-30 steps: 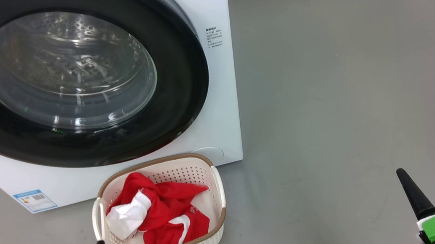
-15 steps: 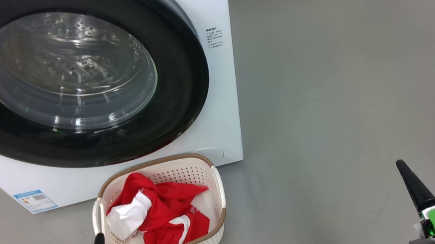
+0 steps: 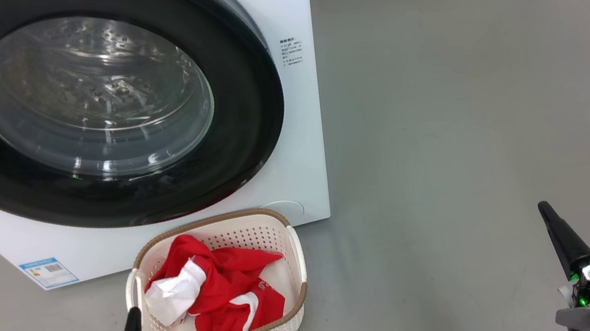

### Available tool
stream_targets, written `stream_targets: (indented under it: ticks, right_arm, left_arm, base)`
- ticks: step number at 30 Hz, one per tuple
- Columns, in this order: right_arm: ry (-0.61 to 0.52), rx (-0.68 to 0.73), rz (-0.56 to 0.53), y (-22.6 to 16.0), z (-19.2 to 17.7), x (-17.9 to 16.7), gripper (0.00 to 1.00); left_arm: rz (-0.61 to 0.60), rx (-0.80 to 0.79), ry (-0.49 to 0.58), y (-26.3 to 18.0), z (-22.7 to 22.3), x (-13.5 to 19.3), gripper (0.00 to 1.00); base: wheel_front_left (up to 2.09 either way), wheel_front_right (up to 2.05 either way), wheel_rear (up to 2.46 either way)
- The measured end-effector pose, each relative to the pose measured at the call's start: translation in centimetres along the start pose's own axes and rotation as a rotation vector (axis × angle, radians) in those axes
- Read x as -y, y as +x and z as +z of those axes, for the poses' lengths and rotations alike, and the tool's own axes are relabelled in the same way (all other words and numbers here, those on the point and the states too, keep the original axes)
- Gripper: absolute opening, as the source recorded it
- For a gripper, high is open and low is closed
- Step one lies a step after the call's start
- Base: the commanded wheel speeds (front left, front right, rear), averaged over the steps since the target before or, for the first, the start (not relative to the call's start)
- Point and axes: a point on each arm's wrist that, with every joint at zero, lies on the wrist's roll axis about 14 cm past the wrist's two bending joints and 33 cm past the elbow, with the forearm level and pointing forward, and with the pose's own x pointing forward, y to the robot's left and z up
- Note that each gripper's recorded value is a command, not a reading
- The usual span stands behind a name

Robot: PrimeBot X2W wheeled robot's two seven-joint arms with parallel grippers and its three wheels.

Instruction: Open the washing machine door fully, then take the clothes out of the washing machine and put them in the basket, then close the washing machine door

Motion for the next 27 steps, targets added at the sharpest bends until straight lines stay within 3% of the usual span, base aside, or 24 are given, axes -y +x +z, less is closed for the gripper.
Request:
stream_targets:
  ticks: [9, 27]
  right_arm:
    - [0.077, -0.008, 0.030, 0.39, -0.01, -0.93, 0.00]
    - [0.100, -0.004, 0.041, 0.53, 0.06, -1.27, 0.00]
  left_arm:
    - [-0.031, -0.012, -0.096, 0.44, 0.01, 0.94, 0.00]
    - [-0.032, -0.012, -0.101, 0.44, 0.06, 0.96, 0.00]
  base:
    - [0.00, 0.00, 0.00]
    - [0.00, 0.00, 0.00]
